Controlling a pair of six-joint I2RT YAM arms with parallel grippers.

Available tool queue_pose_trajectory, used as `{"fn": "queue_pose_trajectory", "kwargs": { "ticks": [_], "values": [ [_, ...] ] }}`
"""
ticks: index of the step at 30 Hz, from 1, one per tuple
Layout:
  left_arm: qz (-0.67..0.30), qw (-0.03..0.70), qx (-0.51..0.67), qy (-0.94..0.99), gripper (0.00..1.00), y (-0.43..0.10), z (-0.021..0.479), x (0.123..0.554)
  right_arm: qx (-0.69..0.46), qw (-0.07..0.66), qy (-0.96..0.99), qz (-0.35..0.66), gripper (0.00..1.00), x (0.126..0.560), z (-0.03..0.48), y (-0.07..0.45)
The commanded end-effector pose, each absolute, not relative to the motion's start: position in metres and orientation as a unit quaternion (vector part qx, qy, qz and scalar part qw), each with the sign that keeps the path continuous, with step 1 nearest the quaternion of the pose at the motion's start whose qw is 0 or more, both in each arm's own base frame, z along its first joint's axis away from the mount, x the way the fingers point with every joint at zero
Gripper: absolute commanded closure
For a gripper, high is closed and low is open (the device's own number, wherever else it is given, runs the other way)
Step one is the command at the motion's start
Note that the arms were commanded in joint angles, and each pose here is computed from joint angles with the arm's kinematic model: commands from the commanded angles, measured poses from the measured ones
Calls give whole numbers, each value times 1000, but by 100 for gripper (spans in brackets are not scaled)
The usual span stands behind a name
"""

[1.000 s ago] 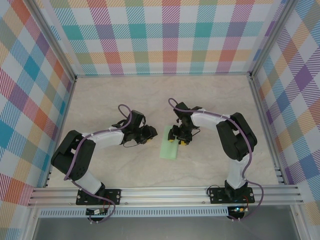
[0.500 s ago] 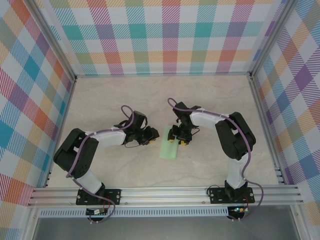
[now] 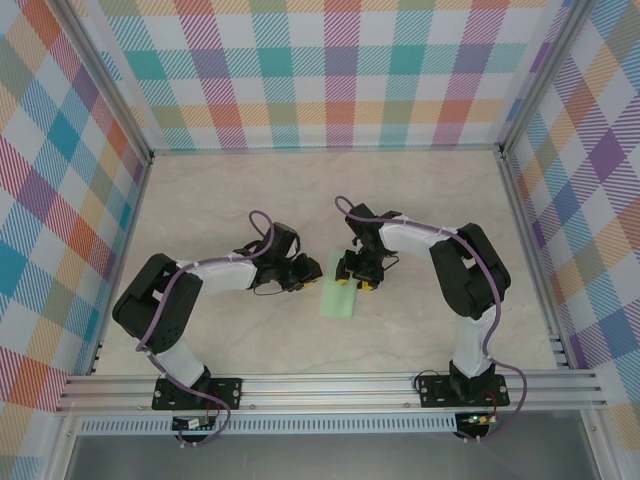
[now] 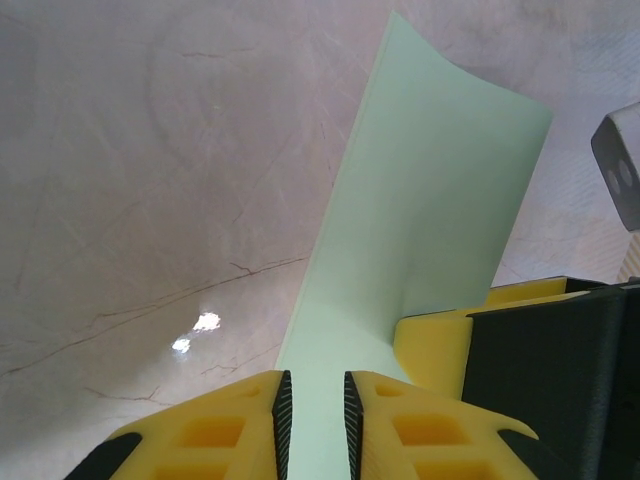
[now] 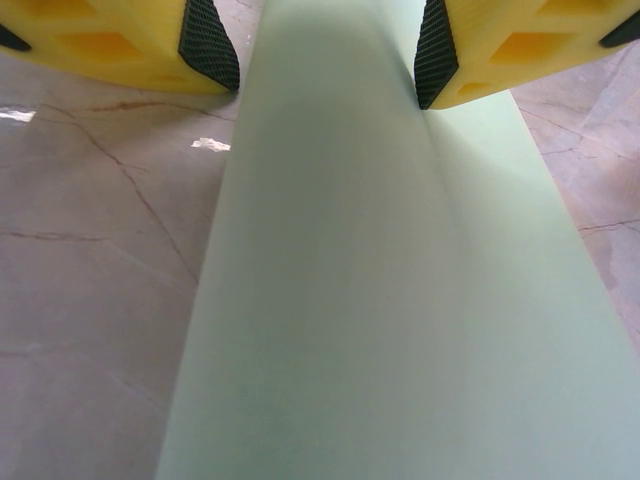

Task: Fold a paper plane with a square sheet of paper (pick it up from the middle)
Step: Hold the square sheet of paper at the center of the table.

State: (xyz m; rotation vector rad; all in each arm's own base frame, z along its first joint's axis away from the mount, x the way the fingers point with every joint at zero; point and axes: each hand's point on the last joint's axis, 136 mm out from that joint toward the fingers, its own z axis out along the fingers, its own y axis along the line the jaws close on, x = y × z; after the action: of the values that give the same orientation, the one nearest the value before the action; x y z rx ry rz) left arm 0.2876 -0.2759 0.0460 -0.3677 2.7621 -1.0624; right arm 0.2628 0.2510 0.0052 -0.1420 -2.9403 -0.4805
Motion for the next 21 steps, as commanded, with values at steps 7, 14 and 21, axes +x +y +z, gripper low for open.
{"fn": "queue_pose_trajectory", "kwargs": {
  "ticks": [7,14,21],
  "values": [
    [-378,61,-92,919,78,-295,49,283,-38,119,-991,-51,43,235,-87,217],
    [-389,47,-79,917,84,-304,47,278,-38,122,-991,-49,43,234,-90,216],
    [-394,36,-69,916,88,-312,44,276,-40,126,-990,-46,43,233,-93,216]
  ]
}}
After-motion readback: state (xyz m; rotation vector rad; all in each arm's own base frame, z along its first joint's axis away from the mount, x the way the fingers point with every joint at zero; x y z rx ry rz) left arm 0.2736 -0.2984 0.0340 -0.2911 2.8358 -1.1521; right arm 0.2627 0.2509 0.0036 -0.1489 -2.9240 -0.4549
